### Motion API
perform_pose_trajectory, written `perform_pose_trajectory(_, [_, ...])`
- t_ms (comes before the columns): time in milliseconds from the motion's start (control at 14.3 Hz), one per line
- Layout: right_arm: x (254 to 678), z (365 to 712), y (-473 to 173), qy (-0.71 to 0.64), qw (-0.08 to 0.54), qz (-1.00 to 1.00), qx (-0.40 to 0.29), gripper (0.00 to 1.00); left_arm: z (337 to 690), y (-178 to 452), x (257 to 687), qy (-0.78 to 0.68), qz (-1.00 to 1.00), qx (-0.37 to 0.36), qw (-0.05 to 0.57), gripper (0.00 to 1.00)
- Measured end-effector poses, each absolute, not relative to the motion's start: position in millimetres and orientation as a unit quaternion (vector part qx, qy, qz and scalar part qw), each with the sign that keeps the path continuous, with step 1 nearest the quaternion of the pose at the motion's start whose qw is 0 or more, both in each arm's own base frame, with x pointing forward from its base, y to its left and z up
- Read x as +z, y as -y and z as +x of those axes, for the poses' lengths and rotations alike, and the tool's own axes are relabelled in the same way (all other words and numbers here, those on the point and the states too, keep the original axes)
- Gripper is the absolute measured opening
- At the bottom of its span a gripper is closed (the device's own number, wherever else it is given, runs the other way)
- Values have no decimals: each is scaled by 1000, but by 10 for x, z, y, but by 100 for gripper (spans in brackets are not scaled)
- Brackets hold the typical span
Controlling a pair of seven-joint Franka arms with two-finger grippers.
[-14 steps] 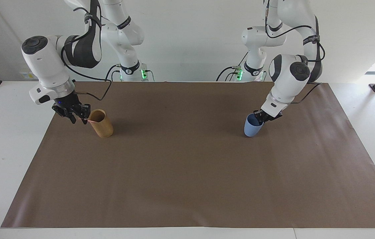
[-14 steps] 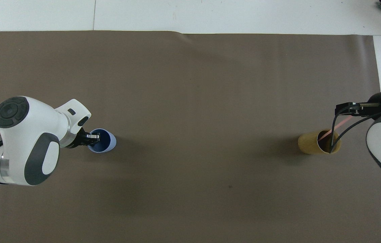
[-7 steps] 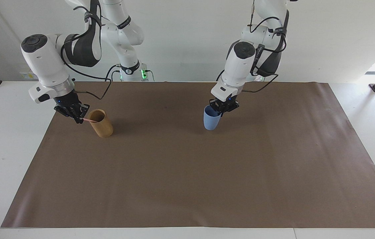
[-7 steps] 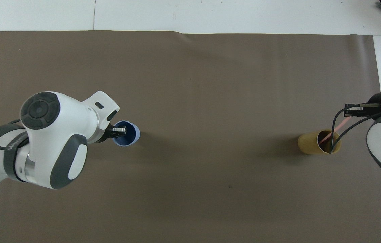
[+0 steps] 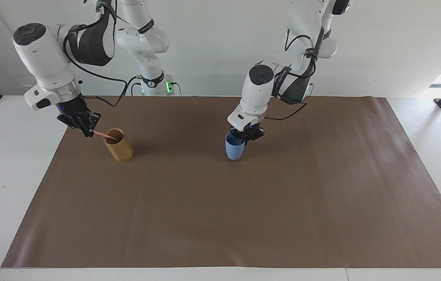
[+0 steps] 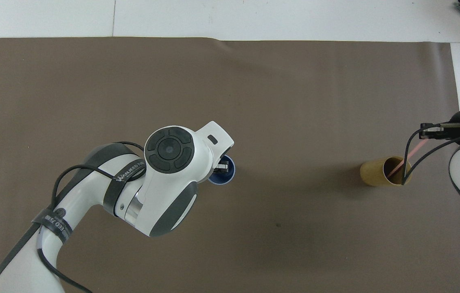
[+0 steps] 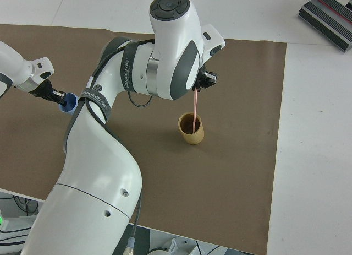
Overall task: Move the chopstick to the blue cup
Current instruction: 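Release the blue cup with the left gripper while the right gripper grasps the stick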
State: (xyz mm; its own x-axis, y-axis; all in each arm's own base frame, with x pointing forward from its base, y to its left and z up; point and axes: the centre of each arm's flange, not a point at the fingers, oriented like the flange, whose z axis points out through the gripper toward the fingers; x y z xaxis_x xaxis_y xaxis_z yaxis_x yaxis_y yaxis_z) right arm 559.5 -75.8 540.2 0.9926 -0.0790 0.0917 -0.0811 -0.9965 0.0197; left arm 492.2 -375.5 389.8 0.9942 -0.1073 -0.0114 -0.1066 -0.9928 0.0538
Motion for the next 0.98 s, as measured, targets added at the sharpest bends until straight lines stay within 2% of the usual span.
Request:
perform_pose_trajectory(349, [5949, 5513, 640, 49, 14, 995, 90, 9, 4969, 3711, 3826, 60, 998, -3, 12, 5])
perform_pose_trajectory(768, [6320, 5374, 573, 97, 10, 990, 103, 9, 4986, 3708, 3756, 69, 998, -5, 9, 5])
perform_pose_trajectory(838, [6330, 5377, 525, 104, 9, 989, 103, 9, 4987, 3708, 3757, 69, 998, -5, 10, 10])
perform_pose_trajectory(978, [6330, 5393, 345, 127, 5, 987, 104, 9, 4997, 3708, 3771, 69, 998, -3, 10, 32])
